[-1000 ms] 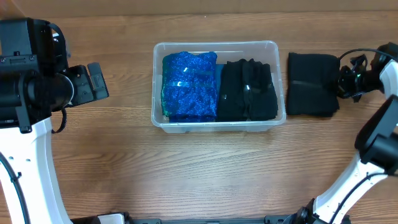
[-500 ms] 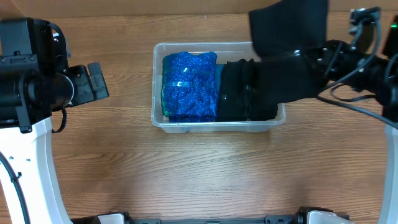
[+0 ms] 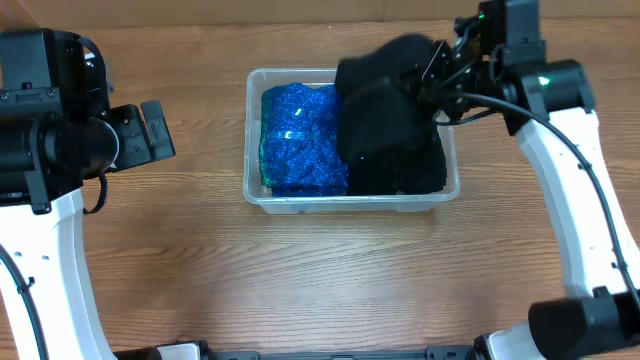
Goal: Pack container
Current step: 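Lower the black garment onto the bin's right half and release, then press and tuck the black garments down inside the bin with the right gripper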
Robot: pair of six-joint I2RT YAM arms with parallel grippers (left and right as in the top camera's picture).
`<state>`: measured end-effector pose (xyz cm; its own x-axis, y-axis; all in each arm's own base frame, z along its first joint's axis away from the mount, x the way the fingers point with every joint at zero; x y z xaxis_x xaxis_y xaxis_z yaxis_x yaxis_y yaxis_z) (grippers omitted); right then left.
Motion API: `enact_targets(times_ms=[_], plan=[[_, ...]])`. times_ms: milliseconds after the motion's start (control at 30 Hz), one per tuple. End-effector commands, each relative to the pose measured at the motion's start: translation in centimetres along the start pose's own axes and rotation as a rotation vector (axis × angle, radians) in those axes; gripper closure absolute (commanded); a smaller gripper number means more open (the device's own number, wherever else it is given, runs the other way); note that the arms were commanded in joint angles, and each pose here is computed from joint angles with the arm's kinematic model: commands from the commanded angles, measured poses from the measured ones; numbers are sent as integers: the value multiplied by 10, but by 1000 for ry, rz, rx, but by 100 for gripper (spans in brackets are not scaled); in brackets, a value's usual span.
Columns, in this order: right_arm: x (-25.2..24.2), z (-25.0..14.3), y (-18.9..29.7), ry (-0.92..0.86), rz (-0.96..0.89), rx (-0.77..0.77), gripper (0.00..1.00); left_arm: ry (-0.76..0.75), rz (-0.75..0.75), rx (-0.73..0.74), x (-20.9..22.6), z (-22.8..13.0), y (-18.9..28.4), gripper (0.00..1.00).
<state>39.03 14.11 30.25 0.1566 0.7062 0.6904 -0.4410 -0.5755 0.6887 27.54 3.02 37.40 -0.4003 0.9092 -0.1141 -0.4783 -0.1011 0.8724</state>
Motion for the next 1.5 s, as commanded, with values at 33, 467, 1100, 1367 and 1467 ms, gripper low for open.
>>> enact_targets(times_ms=[33, 467, 1100, 1367, 1467], plan=[[-33, 1, -26, -8, -136, 47, 67, 16, 0, 0, 0, 1, -1, 0], [-53, 27, 31, 155, -129, -52, 48, 16, 0, 0, 0, 1, -1, 0], [-176, -24, -118, 214, -682, 240, 89, 16, 0, 0, 0, 1, -1, 0], [-162, -13, -112, 251, -686, 194, 62, 16, 0, 0, 0, 1, -1, 0], [-120, 3, -75, 320, -615, 71, 55, 16, 0, 0, 0, 1, -1, 0]])
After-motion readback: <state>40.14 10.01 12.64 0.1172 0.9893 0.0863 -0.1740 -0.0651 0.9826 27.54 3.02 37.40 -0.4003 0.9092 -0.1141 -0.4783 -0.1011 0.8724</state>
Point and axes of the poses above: each gripper's point midway between its finger pads, its own y axis back along the fingers, its own x axis along the line the jaws close on, z = x × y, the point moved 3 cm from there along y, back along the fingers, and after that the axes turned 8 degrees about y, right-handed, at the moved point
